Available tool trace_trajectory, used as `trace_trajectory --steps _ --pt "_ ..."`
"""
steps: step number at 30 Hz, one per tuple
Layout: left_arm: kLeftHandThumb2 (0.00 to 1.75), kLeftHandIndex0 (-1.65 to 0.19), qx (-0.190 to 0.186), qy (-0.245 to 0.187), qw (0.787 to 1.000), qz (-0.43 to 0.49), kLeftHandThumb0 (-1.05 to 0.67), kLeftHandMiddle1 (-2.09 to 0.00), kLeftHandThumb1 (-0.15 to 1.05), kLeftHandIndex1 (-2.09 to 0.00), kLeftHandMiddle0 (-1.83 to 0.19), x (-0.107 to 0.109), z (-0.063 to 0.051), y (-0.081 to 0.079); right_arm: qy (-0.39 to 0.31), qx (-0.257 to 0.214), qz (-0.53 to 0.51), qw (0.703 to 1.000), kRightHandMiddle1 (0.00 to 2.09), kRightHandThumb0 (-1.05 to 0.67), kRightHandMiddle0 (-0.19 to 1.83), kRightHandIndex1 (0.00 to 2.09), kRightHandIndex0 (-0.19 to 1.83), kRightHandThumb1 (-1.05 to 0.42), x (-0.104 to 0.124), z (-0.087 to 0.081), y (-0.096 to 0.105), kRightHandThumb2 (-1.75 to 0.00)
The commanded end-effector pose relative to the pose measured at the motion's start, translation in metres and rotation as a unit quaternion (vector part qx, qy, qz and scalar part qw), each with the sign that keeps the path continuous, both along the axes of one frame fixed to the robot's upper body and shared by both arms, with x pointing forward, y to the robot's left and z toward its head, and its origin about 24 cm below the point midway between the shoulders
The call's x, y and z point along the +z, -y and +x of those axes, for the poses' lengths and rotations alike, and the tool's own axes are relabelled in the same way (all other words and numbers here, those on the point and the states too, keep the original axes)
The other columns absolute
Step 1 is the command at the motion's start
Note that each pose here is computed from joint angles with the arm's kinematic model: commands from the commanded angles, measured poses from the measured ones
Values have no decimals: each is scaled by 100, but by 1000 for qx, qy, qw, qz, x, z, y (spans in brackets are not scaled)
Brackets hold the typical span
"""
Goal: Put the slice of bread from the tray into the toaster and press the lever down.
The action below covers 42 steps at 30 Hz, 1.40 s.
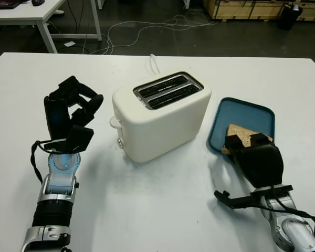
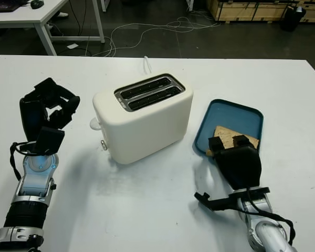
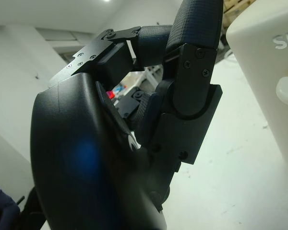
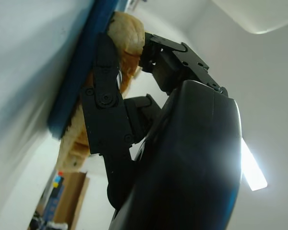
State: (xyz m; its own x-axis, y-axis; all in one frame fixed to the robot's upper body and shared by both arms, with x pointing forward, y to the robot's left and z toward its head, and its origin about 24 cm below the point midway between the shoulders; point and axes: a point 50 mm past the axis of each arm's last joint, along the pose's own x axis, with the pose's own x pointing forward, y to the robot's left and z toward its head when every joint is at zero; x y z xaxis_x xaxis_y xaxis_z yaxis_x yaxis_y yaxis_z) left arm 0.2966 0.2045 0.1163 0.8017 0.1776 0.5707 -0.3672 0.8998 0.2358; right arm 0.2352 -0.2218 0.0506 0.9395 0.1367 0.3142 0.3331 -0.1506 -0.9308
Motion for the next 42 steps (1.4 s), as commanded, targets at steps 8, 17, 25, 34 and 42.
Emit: trace_trajectory --steps 8,17,25,34,42 --pt "25 -88 3 -2 1000 -5 -95 -149 92 -135 -103 1 0 1 123 45 54 990 172 -33 50 175 79 -92 41 25 19 -20" --pt "27 -87 6 1 1000 0 -95 -150 92 -137 -102 0 -2 0 143 61 97 983 175 -37 53 175 79 -92 76 53 33 -22" --pt "26 -86 4 1 1000 0 -95 -150 92 -137 -100 1 -1 0 208 74 52 974 173 -35 58 175 83 -89 129 78 46 -4" --pt "25 -88 11 0 1000 -10 -97 -149 92 -136 -102 2 -2 1 140 150 101 973 150 -47 72 174 80 -92 223 113 44 -23" --pt "25 -88 11 0 1000 -7 -97 -150 92 -136 -101 4 -2 1 64 237 192 950 168 -56 82 175 98 -92 312 128 17 -18"
